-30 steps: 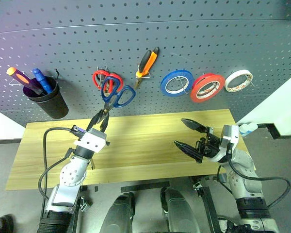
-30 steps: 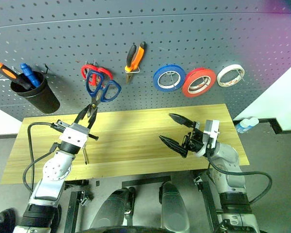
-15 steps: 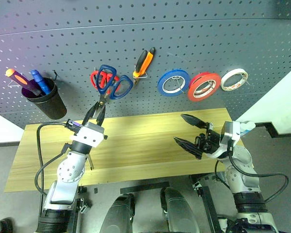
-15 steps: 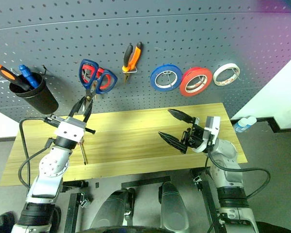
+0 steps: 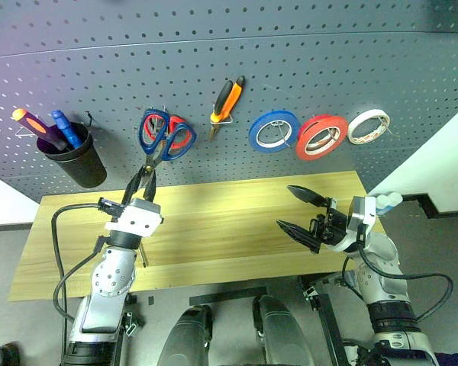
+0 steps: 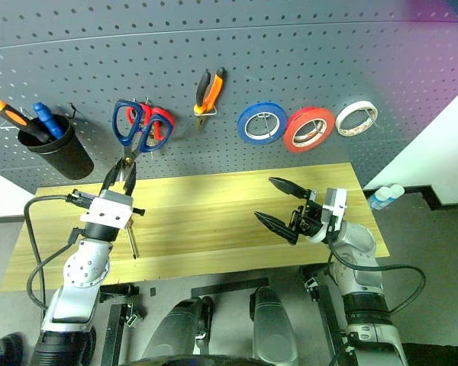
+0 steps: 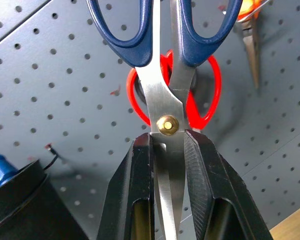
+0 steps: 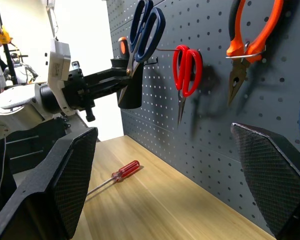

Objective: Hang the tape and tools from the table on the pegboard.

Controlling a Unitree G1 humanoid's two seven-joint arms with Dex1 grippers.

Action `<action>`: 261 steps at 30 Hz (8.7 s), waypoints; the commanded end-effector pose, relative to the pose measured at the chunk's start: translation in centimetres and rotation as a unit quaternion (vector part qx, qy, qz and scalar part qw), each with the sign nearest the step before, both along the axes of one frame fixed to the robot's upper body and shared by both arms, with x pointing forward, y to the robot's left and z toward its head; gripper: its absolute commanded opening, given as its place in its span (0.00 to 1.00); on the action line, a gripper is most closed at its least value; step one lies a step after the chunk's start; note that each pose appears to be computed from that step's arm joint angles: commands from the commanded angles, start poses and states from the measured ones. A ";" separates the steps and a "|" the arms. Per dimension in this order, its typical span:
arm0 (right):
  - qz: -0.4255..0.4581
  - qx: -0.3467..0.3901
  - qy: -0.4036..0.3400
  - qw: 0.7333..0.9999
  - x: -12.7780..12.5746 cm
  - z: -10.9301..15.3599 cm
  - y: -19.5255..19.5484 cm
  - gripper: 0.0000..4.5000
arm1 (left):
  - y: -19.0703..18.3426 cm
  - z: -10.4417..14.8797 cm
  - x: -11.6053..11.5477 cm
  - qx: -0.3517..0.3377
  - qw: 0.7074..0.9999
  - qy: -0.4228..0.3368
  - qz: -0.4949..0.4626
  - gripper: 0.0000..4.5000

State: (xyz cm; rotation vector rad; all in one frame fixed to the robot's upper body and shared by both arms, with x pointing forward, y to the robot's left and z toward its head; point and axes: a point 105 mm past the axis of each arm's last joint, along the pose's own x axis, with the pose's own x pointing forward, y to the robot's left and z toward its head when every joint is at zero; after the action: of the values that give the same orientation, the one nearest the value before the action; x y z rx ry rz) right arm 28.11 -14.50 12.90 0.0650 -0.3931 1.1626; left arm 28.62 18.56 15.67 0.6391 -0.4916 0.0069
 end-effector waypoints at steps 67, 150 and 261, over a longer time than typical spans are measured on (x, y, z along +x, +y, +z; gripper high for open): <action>-0.018 -0.003 -0.004 1.000 0.2 2.4 1.3 1.00 | 0.8 -2.2 3.9 -0.071 0.994 0.049 -0.063 0.11; 0.054 -0.024 0.064 0.996 -4.2 1.8 2.2 1.00 | 8.3 -13.6 3.6 -0.391 0.829 0.380 0.124 1.00; 0.084 0.095 -0.002 0.992 -0.8 4.8 3.0 1.00 | 8.4 13.4 0.6 -0.050 0.988 -0.142 -0.024 0.18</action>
State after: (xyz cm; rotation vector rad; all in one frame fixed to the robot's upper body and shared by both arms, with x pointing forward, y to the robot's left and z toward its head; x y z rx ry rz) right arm 27.69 -11.41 16.07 0.2664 -0.4354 1.2868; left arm 29.95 26.10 27.42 0.5189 -0.7247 0.0328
